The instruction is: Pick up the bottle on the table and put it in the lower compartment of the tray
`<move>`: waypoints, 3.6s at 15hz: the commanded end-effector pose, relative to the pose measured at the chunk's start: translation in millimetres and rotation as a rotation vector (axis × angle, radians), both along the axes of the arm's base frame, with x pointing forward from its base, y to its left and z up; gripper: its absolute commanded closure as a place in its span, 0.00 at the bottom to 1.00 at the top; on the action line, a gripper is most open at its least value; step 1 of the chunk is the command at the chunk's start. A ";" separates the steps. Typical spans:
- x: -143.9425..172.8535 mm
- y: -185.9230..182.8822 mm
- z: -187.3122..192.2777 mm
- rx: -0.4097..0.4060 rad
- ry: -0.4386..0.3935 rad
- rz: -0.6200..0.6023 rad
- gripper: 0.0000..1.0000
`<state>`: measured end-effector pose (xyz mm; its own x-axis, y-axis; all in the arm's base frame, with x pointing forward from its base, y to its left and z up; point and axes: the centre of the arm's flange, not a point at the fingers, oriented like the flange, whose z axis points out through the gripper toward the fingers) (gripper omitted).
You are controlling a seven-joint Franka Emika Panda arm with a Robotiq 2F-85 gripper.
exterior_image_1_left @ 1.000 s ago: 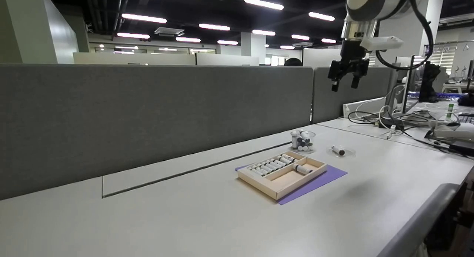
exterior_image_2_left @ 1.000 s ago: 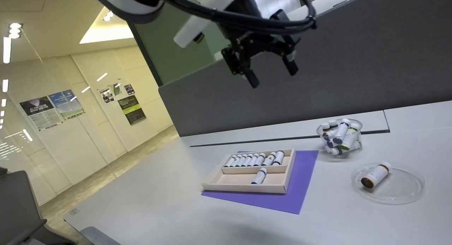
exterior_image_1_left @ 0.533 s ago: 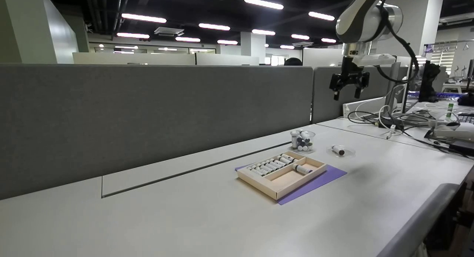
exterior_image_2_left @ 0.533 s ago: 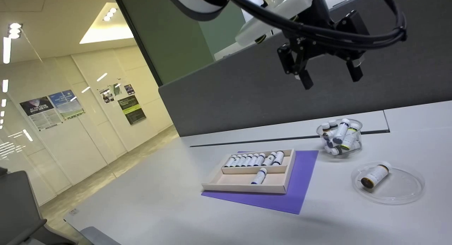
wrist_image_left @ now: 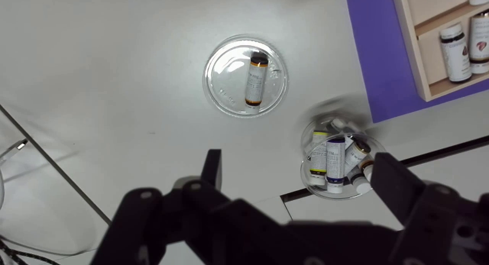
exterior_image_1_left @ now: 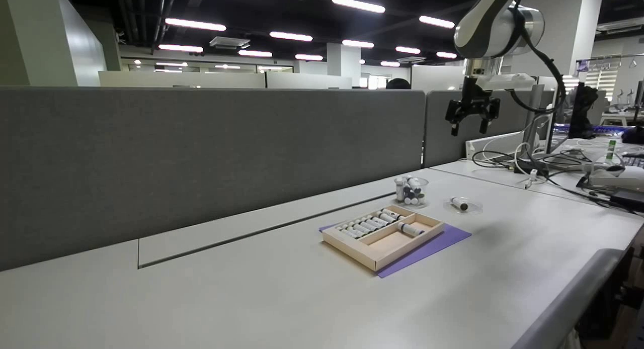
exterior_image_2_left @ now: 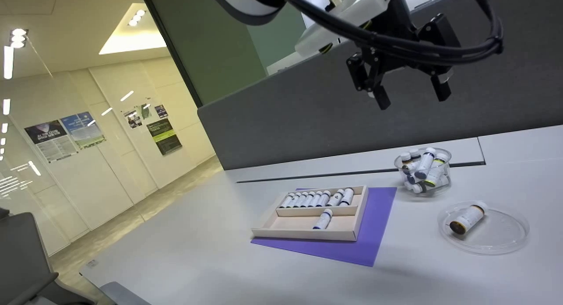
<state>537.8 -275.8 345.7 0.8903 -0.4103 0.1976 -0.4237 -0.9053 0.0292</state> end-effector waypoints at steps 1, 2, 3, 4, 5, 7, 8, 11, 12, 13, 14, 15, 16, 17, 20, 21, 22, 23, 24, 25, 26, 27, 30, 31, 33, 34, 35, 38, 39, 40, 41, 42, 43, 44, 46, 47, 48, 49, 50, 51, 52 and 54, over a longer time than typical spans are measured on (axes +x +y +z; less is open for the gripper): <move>40.2 -38.7 -6.9 0.026 -0.048 -0.157 0.00; 48.6 -49.9 -11.8 0.026 -0.060 -0.190 0.00; 55.8 -60.2 -19.2 0.030 -0.058 -0.214 0.00; 61.9 -68.1 -27.6 0.027 -0.059 -0.236 0.00; 67.6 -75.0 -37.8 0.023 -0.056 -0.258 0.00; 76.0 -82.4 -60.8 0.027 -0.029 -0.287 0.00; 79.1 -83.5 -73.4 0.029 -0.016 -0.301 0.00; 80.4 -80.2 -108.5 0.038 0.034 -0.323 0.00; 80.6 -79.9 -118.6 0.040 0.047 -0.330 0.00; 80.4 -79.8 -129.1 0.046 0.072 -0.337 0.00; 79.5 -79.4 -137.5 0.055 0.094 -0.342 0.00; 78.9 -78.9 -145.1 0.059 0.113 -0.345 0.00; 78.6 -78.9 -151.8 0.069 0.136 -0.350 0.00; 78.1 -78.7 -158.4 0.075 0.158 -0.352 0.00; 75.1 -76.8 -177.3 0.101 0.235 -0.362 0.00; 73.7 -76.3 -183.6 0.102 0.257 -0.365 0.00; 73.0 -76.2 -188.6 0.104 0.273 -0.367 0.00; 72.1 -76.8 -193.2 0.106 0.282 -0.369 0.00; 72.0 -77.5 -197.0 0.107 0.283 -0.370 0.00; 71.7 -78.2 -200.7 0.108 0.293 -0.368 0.00; 72.0 -78.9 -203.3 0.107 0.299 -0.368 0.00; 71.8 -79.7 -206.3 0.108 0.307 -0.368 0.00; 71.0 -82.0 -213.3 0.111 0.329 -0.367 0.00; 70.6 -82.0 -215.6 0.111 0.337 -0.365 0.00; 70.0 -82.0 -218.6 0.113 0.342 -0.360 0.27; 70.1 -82.1 -219.9 0.114 0.344 -0.361 0.33; 70.2 -82.4 -220.4 0.116 0.345 -0.363 0.41; 71.1 -83.0 -221.4 0.117 0.347 -0.363 0.66; 71.2 -83.0 -221.8 0.117 0.348 -0.362 0.73; 71.2 -83.1 -222.0 0.117 0.348 -0.362 0.80; 71.1 -83.3 -222.0 0.117 0.348 -0.363 0.88; 71.2 -83.6 -221.9 0.118 0.349 -0.364 0.95; 71.2 -84.1 -221.5 0.120 0.351 -0.365 1.00; 71.3 -84.5 -221.2 0.121 0.352 -0.366 0.96; 72.0 -85.5 -219.2 0.130 0.360 -0.369 0.95; 73.1 -85.4 -215.5 0.141 0.368 -0.370 0.95; 75.0 -84.0 -208.8 0.160 0.385 -0.369 0.95; 79.6 -81.6 -194.3 0.164 0.395 -0.365 0.95; 83.9 -78.4 -178.8 0.176 0.406 -0.352 0.95; 88.6 -73.8 -160.7 0.182 0.408 -0.333 0.95; 92.8 -69.4 -146.7 0.188 0.409 -0.314 0.95; 101.4 -56.6 -119.1 0.192 0.381 -0.269 0.95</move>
<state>623.1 -344.1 180.5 0.7151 -0.6603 -0.2294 -0.6578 -0.7467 0.0986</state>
